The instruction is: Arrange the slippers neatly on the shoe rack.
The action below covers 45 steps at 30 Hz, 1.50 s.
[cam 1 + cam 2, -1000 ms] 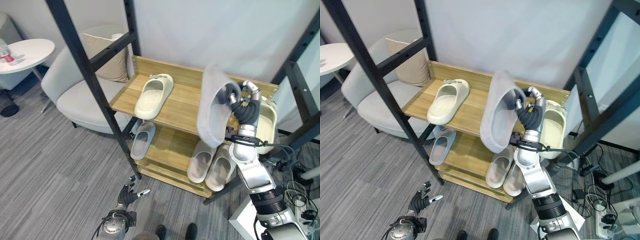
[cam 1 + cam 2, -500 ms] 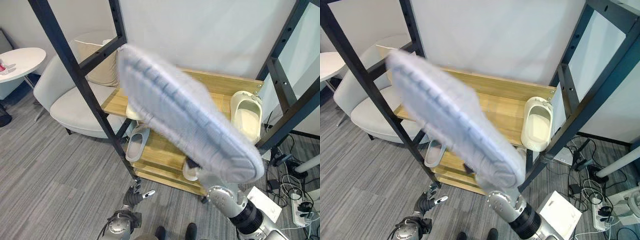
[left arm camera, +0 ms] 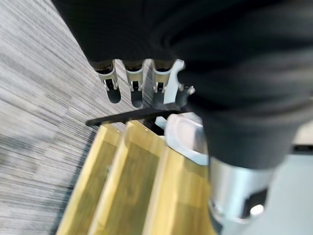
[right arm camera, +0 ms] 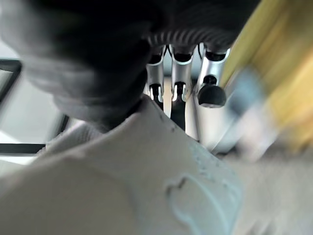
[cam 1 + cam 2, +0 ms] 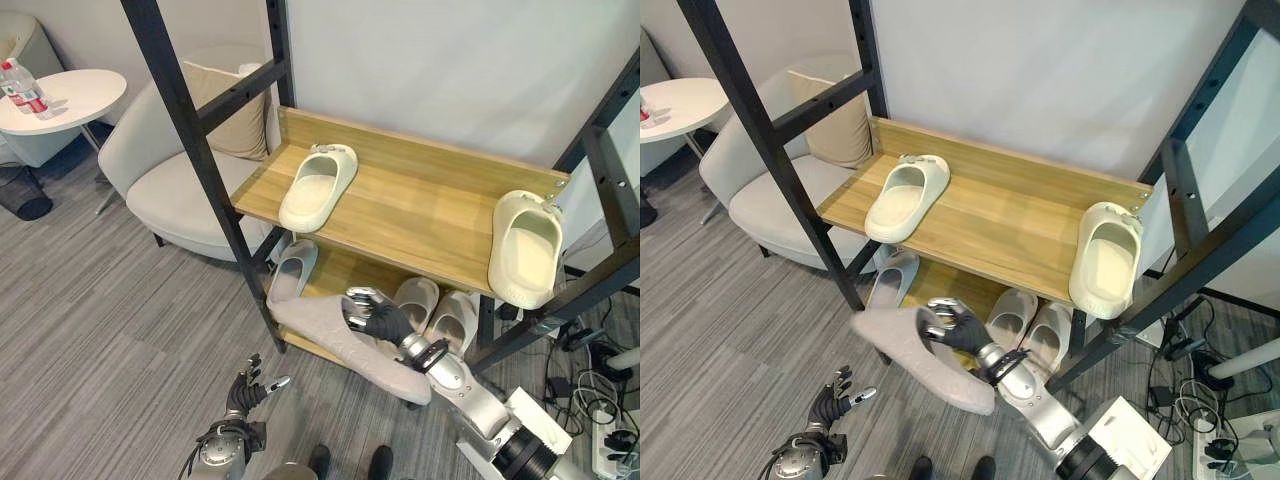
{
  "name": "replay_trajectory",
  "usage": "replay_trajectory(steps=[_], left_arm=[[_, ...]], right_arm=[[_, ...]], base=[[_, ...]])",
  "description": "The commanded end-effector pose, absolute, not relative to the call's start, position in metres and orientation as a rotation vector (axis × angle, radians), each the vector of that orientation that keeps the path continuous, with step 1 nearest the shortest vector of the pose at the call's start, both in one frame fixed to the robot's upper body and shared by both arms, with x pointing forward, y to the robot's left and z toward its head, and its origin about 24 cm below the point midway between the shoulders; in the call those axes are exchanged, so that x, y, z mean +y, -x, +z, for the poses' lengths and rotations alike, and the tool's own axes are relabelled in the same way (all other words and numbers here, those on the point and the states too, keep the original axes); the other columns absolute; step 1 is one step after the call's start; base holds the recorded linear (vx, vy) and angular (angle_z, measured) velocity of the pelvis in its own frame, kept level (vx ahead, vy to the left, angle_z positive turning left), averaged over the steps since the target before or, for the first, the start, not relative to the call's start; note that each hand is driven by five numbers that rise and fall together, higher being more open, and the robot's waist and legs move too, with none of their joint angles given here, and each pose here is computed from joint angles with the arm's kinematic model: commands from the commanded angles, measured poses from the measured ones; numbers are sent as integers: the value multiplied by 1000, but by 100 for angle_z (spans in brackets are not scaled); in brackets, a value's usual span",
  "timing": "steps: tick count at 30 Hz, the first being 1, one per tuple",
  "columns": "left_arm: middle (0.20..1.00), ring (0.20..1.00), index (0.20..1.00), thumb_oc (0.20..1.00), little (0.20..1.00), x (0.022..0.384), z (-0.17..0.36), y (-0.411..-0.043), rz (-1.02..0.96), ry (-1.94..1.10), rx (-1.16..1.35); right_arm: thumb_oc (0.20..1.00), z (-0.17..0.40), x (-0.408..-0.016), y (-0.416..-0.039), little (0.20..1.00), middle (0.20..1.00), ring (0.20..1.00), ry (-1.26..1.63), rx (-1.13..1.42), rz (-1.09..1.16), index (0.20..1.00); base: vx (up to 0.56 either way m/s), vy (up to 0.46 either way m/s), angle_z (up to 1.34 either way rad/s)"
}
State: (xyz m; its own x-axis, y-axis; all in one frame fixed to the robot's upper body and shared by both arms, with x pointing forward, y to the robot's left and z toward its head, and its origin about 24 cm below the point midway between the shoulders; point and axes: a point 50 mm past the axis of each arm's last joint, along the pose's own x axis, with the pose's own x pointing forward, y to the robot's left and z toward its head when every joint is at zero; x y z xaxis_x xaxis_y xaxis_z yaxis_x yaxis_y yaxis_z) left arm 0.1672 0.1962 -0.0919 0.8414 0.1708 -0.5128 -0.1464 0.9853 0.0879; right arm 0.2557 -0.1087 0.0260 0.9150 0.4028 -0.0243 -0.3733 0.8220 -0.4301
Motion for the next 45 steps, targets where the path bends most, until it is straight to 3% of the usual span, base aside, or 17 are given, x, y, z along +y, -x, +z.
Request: replay_trajectory(steps=[1, 14, 20, 33, 35, 45], left_arm=[[1000, 1000, 1000, 1000, 1000, 187, -57, -213, 178, -37, 315], [1000, 1000, 1000, 1000, 1000, 160, -9, -251, 64, 5, 71], [1000, 1000, 1000, 1000, 1000, 143, 28, -267, -51, 7, -87], [1000, 1000, 1000, 1000, 1000, 118, 54, -284, -159, -7, -182], [1000, 1000, 1000, 1000, 1000, 116, 54, -285, -174, -1, -177], [1000, 1000, 1000, 1000, 1000, 116, 52, -286, -186, -9, -154]], right_arm=[[200, 90, -82, -281, 200, 200, 200, 657, -504, 207, 200], [200, 163, -97, -340, 200, 200, 200, 957, -785, -197, 200], [200, 216, -156, -376, 200, 200, 200, 1125, -764, -555, 200], [200, 256, -181, -398, 200, 200, 200, 1134, -660, -708, 200], [1000, 254, -185, -405, 1000, 1000, 1000, 1148, -576, -684, 1000], [1000, 242, -191, -415, 1000, 1000, 1000, 1075, -423, -627, 1000]], base=[[-266, 57, 8], [-48, 66, 15], [23, 75, 22], [44, 10, 11], [1, 16, 6], [15, -17, 4]])
